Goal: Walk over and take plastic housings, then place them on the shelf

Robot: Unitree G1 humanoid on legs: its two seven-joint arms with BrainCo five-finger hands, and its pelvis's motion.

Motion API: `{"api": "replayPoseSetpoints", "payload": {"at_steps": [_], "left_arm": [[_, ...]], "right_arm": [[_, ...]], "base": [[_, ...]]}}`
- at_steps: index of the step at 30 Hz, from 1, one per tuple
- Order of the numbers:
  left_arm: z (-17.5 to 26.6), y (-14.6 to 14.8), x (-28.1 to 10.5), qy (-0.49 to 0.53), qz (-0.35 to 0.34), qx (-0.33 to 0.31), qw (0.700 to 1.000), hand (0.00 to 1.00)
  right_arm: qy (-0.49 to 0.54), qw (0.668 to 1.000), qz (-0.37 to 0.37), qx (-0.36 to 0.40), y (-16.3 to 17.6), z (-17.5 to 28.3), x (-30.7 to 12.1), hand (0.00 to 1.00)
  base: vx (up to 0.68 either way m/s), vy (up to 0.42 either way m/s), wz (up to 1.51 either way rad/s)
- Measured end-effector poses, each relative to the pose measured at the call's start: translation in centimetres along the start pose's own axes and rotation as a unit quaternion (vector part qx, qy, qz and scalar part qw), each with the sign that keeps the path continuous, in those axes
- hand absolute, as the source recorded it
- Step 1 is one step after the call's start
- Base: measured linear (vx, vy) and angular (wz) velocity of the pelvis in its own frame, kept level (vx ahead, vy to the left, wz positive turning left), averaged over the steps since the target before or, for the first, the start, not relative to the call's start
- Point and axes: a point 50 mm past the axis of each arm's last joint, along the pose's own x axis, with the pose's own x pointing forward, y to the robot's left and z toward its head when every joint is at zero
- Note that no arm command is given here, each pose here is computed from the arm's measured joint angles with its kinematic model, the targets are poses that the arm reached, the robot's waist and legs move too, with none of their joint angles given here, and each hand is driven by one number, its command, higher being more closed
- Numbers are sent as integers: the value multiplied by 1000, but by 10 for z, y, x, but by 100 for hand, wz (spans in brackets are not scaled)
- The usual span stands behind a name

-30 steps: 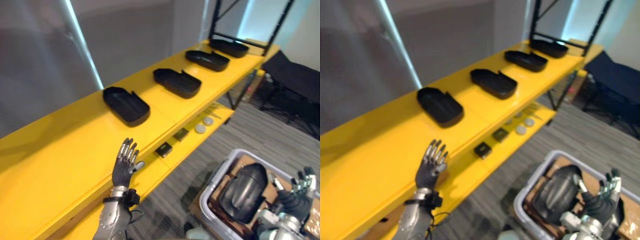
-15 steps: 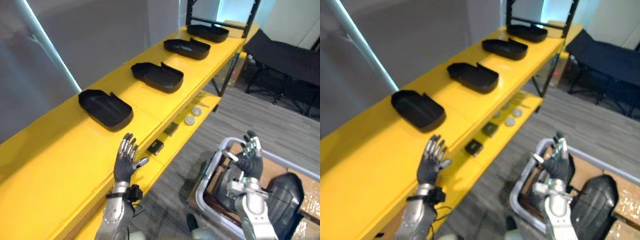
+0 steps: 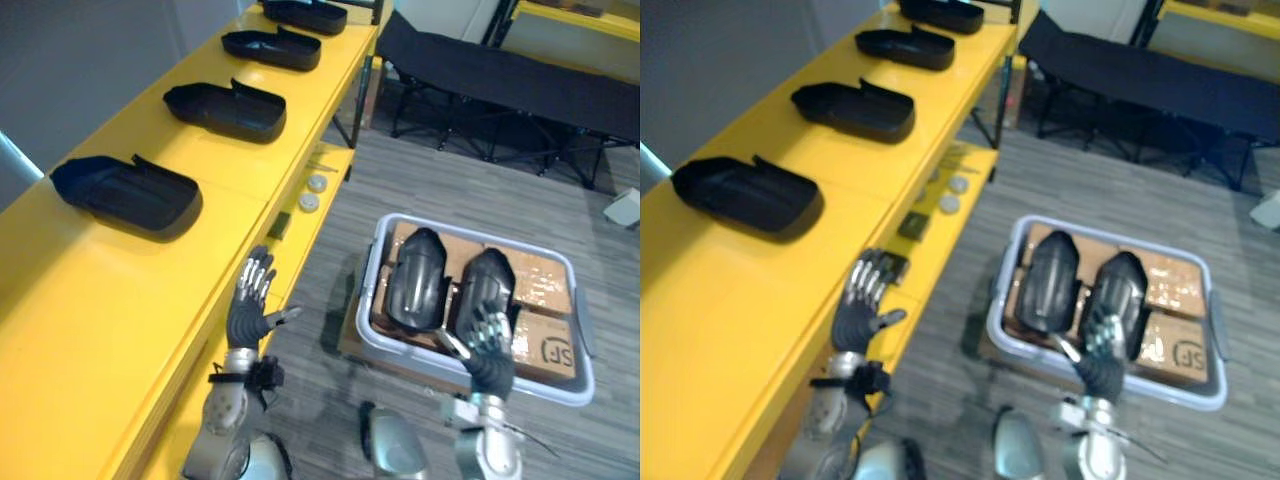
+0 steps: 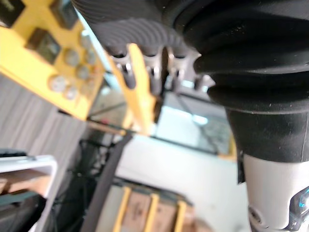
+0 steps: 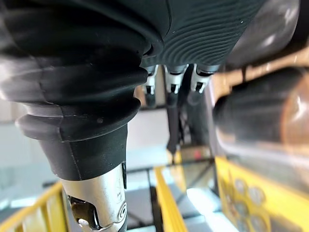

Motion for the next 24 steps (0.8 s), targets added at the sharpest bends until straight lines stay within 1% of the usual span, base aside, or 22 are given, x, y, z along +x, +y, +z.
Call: {"api": "replayPoseSetpoints", "payload": {"at_steps": [3,5,7,10,12,13,14,16,17,18,19,20,21,22,23,24], "left_arm": [[-3,7,-3,14,15,4,1000,0],[-6,14,-4,21,28,5,999,0],[-12,14,-9,37,42,-22,998,0],[-15,4,-10,42,63,-74,994,0],[-22,3,-16,68,86,-132,985,0],[-26,3,-19,78,87,-148,982,0],[-31,1,-24,92,73,-161,980,0],[-41,-4,-29,115,42,-160,980,0],[-44,-5,-30,120,35,-158,979,0],[-51,-3,-30,133,37,-146,980,0],[-60,3,-28,151,46,-112,981,0],[-65,9,-29,161,53,-95,981,0],[-72,16,-32,180,56,-62,980,0],[-77,26,-35,198,52,-14,979,0],[-80,30,-37,206,48,11,977,0],[-86,37,-42,225,48,50,972,0]], "right_arm": [[1,1000,3,-12,14,-5,9,0],[5,999,1,-32,13,-7,8,0],[14,998,-3,-58,5,-9,7,0],[23,994,-19,-109,-21,-10,4,0],[24,988,-43,-145,-43,-6,7,0],[22,986,-50,-155,-48,-5,6,0],[19,984,-70,-161,-59,-1,6,0],[8,981,-118,-153,-76,6,10,0],[1,979,-130,-156,-80,10,12,0],[-12,975,-153,-158,-87,15,16,0],[-21,973,-173,-153,-89,18,20,0],[-24,972,-179,-151,-88,18,22,0],[-22,972,-180,-149,-85,15,26,0],[-22,970,-189,-151,-85,13,27,0],[-21,969,-194,-152,-86,13,28,0],[-15,967,-202,-153,-87,10,30,0]], "base": [[-94,-337,-42],[-63,-462,-26],[-40,-463,-27],[-21,-399,-25],[-30,-240,-44],[-30,-101,-61],[-32,32,-47],[-55,71,-31],[-99,189,-10],[-117,278,-13],[-126,288,-16],[-118,224,-28],[-111,169,-35],[-93,148,-29],[-55,98,-11],[-26,42,4]]}}
